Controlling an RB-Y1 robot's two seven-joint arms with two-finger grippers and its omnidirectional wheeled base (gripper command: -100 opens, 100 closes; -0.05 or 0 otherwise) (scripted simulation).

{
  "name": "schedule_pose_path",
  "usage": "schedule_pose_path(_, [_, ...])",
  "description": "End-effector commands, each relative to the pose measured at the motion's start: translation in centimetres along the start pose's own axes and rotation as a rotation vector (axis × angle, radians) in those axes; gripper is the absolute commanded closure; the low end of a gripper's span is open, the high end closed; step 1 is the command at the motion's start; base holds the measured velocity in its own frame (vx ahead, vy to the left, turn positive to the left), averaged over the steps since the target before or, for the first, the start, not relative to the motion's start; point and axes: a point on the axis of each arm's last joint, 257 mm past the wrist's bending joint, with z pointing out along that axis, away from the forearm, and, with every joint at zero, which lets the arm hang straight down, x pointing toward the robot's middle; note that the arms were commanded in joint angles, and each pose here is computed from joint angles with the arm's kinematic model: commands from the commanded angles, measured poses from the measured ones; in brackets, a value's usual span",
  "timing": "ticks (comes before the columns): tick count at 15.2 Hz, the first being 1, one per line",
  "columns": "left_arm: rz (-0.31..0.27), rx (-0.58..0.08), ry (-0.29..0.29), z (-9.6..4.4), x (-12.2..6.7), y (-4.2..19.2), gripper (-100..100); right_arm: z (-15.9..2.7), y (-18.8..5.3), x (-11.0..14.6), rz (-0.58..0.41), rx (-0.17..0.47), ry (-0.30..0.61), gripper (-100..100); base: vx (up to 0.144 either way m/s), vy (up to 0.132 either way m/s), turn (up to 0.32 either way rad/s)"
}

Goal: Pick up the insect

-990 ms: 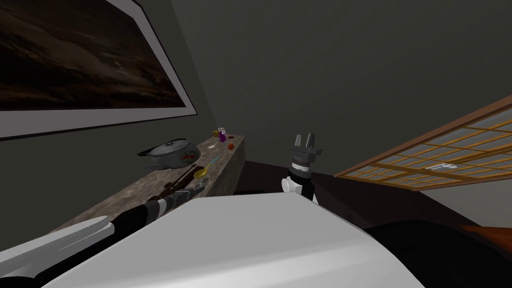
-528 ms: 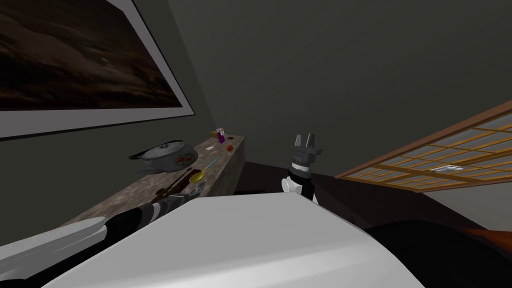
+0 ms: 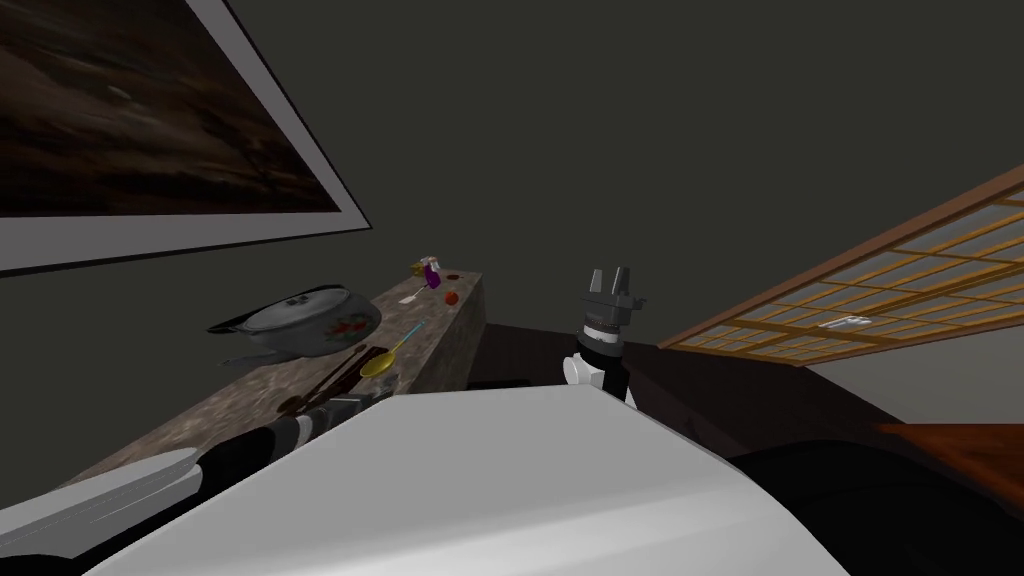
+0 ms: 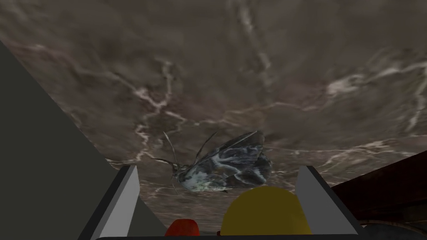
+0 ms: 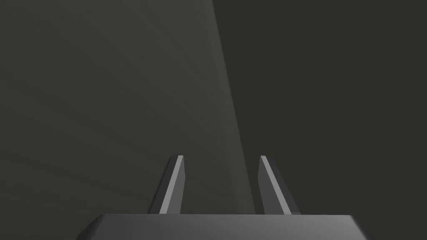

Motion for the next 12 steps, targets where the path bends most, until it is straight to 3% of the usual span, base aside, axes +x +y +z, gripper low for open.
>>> schedule_pose_path(1, [0.000, 0.000, 0.000, 0.0, 0.0, 0.0, -100, 0.0, 0.0, 0.0, 0.000, 0.000, 0.000, 0, 0.003, -0.019, -0.031])
schedule_pose_path(2, [0.000, 0.000, 0.000, 0.0, 0.1, 0.1, 100, 0.0, 0.0, 0.0, 0.000, 0.000, 0.000, 0, 0.001, -0.007, 0.001])
schedule_pose_path(6, [0.001, 0.002, 0.000, 0.0, 0.0, 0.0, 100, 0.0, 0.0, 0.0, 0.000, 0.000, 0.000, 0, 0.000, 0.000, 0.000])
schedule_pose_path(12, [0.030, 0.022, 0.009, -0.5, -1.4, -1.4, 100, 0.0, 0.0, 0.0, 0.000, 0.000, 0.000, 0, -0.007, 0.030, 0.125])
